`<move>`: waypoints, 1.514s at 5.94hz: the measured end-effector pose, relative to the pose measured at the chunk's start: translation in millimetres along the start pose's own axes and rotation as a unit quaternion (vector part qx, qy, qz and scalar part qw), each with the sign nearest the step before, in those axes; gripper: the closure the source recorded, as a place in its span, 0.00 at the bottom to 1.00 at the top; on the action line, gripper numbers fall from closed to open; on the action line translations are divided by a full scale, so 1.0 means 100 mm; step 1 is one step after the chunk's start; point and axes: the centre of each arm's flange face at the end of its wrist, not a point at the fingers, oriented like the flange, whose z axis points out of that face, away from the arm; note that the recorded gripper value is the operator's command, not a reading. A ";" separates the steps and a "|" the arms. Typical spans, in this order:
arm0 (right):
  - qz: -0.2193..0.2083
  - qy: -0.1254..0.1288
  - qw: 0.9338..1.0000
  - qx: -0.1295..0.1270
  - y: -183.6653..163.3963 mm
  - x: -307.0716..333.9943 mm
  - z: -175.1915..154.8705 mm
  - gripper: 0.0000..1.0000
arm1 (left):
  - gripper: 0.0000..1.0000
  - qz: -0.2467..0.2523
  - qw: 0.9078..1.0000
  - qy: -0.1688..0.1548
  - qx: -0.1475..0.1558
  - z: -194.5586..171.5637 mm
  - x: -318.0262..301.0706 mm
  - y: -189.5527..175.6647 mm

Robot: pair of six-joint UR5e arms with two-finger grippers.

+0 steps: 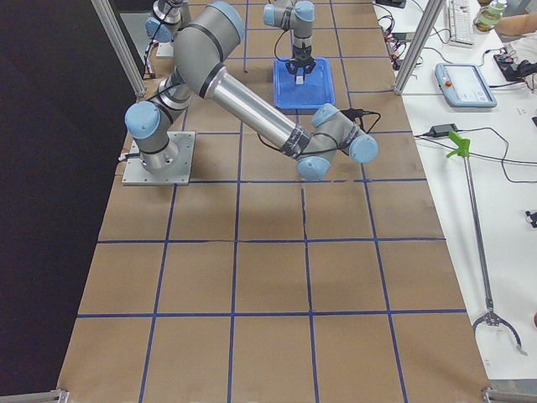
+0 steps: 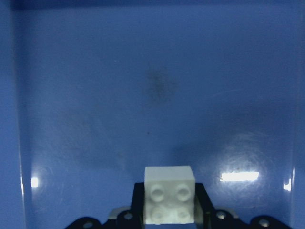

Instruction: Assemble white blocks and place on blue tray

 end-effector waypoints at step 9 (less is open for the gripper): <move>0.028 0.022 0.999 -0.018 -1.10 -0.61 1.63 0.66 | 0.01 -0.147 0.986 0.075 -0.024 -2.45 0.53 0.93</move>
